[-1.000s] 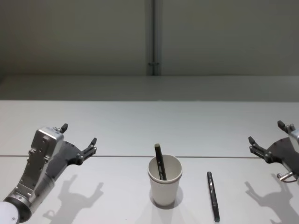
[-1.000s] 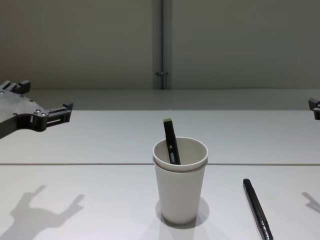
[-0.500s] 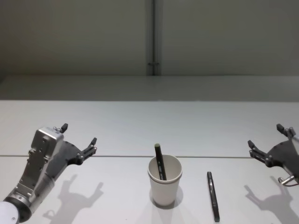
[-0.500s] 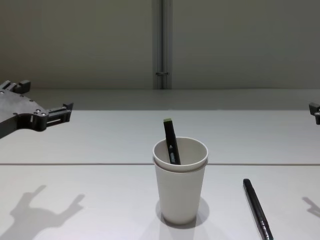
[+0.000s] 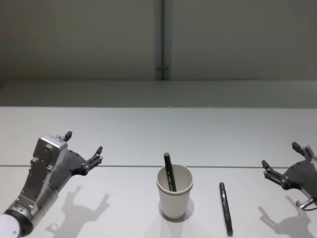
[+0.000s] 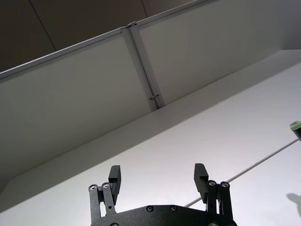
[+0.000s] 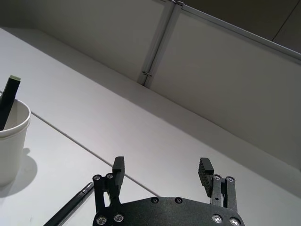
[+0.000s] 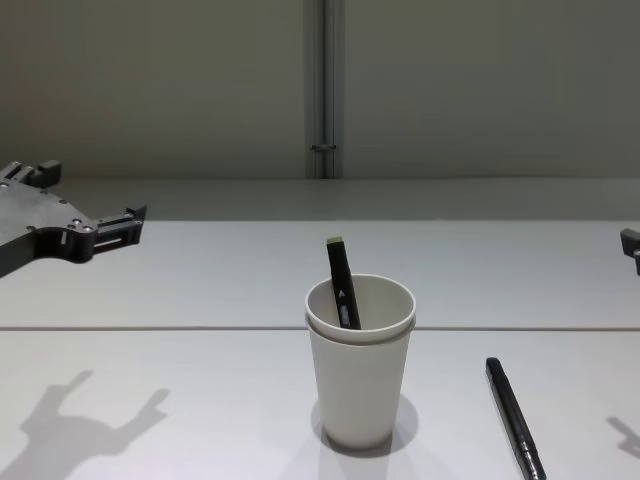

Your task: Place the pen into the pen holder.

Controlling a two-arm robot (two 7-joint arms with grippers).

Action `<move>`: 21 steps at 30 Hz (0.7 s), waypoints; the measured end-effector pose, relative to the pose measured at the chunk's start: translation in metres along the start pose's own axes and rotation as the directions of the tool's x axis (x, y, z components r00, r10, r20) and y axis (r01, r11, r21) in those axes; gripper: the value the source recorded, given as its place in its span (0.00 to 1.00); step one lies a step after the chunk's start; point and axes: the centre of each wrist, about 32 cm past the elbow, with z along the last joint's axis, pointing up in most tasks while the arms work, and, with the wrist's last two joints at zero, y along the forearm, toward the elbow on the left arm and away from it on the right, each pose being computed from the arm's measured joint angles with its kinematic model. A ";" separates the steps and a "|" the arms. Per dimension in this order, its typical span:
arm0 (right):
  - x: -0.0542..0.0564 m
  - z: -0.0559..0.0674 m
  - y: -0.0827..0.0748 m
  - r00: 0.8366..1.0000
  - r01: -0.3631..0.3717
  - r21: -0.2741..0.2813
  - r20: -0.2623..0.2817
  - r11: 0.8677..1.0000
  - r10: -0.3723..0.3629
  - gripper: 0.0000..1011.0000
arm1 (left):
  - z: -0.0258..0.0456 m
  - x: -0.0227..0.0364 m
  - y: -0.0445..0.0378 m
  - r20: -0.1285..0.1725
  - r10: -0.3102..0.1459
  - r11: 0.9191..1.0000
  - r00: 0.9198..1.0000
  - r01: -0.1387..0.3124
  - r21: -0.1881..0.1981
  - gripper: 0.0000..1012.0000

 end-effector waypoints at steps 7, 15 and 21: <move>-0.007 0.002 -0.001 1.000 -0.013 -0.020 -0.020 1.000 0.013 0.99 | 0.0000 0.0000 0.0000 0.000 0.000 1.000 1.000 0.000 0.000 0.99; -0.018 0.008 0.001 0.998 -0.008 -0.055 -0.069 0.998 0.004 0.99 | 0.0000 0.0000 0.0000 0.000 0.000 1.000 1.000 0.000 0.000 0.99; -0.028 0.012 0.001 0.995 0.005 -0.105 -0.100 0.994 -0.016 0.99 | 0.0000 0.0000 0.0000 0.000 0.000 1.000 1.000 0.000 0.000 0.99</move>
